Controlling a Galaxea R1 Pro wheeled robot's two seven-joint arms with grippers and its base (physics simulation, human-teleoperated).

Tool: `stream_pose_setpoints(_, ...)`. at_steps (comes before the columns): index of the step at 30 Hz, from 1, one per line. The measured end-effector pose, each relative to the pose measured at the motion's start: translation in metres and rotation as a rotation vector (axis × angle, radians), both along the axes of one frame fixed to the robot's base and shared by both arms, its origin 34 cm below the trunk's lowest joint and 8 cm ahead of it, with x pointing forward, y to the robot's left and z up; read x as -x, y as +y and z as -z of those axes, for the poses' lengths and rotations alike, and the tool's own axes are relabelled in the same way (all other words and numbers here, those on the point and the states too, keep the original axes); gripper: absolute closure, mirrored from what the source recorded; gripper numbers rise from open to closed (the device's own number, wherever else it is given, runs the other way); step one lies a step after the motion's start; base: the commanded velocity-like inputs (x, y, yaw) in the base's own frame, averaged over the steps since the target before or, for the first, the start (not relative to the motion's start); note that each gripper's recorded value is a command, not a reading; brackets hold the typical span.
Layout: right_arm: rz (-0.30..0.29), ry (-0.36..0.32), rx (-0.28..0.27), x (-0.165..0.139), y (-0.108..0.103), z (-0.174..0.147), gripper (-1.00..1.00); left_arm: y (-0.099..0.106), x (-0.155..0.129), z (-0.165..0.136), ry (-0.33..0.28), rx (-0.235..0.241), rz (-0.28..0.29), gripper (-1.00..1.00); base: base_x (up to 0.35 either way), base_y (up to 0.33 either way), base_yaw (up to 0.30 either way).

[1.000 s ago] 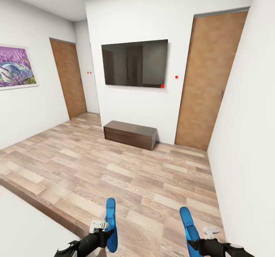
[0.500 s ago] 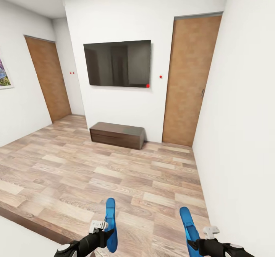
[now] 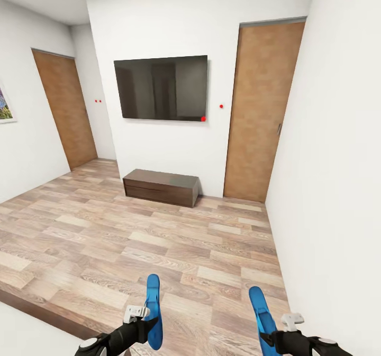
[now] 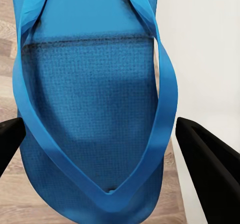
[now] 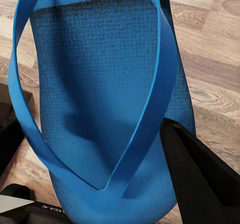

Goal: In the bedroom, move the book from the bed onto either nightstand, and place the two sandals side by side next to the bed.

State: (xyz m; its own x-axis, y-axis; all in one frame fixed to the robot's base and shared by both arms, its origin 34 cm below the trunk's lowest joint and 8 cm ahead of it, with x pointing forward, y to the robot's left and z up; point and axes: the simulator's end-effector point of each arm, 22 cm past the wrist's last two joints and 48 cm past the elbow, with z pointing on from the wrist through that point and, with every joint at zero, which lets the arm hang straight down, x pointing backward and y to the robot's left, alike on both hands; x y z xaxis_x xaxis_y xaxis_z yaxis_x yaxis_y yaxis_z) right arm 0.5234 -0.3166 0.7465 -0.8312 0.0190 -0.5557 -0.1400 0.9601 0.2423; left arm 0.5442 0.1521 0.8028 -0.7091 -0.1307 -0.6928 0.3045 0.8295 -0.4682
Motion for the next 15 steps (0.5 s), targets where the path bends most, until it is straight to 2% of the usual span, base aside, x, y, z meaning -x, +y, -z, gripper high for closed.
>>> stream_pose_setpoints(4,0.000,-0.001,0.000,0.0001,0.0000,-0.0003,1.00,0.0000,0.0002,-0.0003,0.000,0.000,0.000,1.00,0.208,0.000,0.000)
stream_pose_setpoints(11,-0.001,0.000,0.000,0.0004,0.0002,-0.0003,1.00,0.0000,0.0004,-0.0002,0.000,0.000,0.000,1.00,0.297,0.000,0.000)
stream_pose_setpoints(15,0.000,0.000,0.000,-0.0002,0.0000,-0.0002,1.00,0.0000,0.0001,0.0000,0.000,0.000,0.000,1.00,0.121,0.000,-0.005)
